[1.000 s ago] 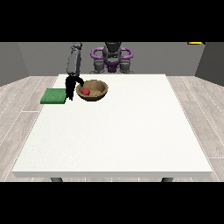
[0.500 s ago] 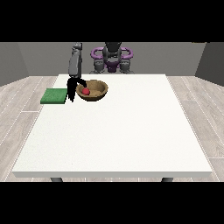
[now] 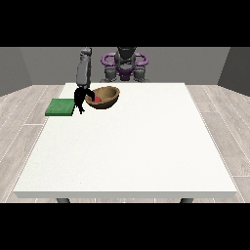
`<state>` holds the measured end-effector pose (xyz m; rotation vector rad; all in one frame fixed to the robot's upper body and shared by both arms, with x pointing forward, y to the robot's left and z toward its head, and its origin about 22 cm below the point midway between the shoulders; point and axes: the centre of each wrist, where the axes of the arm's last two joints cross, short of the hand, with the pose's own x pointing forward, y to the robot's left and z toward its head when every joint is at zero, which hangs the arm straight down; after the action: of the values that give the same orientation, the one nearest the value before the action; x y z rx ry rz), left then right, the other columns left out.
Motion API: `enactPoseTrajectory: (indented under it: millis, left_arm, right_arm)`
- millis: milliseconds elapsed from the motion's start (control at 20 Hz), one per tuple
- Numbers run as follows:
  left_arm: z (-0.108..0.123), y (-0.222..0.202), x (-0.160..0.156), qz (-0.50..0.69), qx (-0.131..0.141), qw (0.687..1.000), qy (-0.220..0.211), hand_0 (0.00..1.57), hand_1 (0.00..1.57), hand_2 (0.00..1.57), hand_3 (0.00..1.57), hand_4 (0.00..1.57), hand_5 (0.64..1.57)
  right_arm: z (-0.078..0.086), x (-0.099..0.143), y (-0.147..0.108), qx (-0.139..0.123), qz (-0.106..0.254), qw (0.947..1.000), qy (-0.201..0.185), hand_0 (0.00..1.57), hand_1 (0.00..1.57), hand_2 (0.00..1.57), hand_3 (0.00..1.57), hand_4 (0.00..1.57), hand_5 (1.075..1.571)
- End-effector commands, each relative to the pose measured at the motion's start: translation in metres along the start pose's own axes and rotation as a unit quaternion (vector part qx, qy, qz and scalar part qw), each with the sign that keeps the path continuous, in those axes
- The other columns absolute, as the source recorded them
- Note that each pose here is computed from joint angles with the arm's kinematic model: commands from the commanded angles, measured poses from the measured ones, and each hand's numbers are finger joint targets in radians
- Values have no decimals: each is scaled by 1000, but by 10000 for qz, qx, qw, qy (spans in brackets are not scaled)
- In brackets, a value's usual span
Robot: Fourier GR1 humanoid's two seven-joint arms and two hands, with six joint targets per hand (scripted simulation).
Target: Pick the cup and pour the ball into the bowl, then pick the bowl and place it on the pad
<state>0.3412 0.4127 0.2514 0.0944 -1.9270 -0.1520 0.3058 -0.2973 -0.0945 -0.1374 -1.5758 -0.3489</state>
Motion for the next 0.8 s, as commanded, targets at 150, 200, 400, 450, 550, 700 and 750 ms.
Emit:
enactPoseTrajectory:
  millis: [150,200,400,450,550,700,750]
  left_arm:
    - [-2,7,18,123,-107,9995,-284,0,0,0,0,1071,1523]
    - [1,4,8,100,-126,9997,-209,0,0,0,0,1092,1514]
    - [5,7,-9,146,59,9999,52,0,0,0,0,1160,1527]
    - [7,12,-7,141,-31,9999,-30,0,0,0,0,1170,1531]
    - [8,13,-19,154,148,9991,361,0,0,0,0,1186,1526]
    - [25,37,-33,127,281,9981,539,0,0,0,0,1194,1528]
    - [23,32,-40,211,269,9972,670,0,0,0,0,1197,1534]
  right_arm:
    - [19,-14,-48,-929,1062,9844,1047,1571,1571,1571,1566,903,1495]
    - [19,-12,-47,-920,1126,9838,1048,1571,1571,1571,1534,927,1511]
    - [14,2,-57,-961,1574,9773,1042,1571,1571,1571,1292,995,1542]
    - [4,14,-60,-1049,1639,9764,936,1571,1571,1571,1242,1001,1546]
    - [-9,32,-56,-1032,1927,9698,1079,1571,1571,1571,1248,1012,1546]
    - [-27,66,-73,-1020,2078,9632,1364,1571,1571,1571,1068,1024,1554]
    - [-31,66,-57,-880,2203,9597,1504,1571,1571,1571,1042,1026,1556]
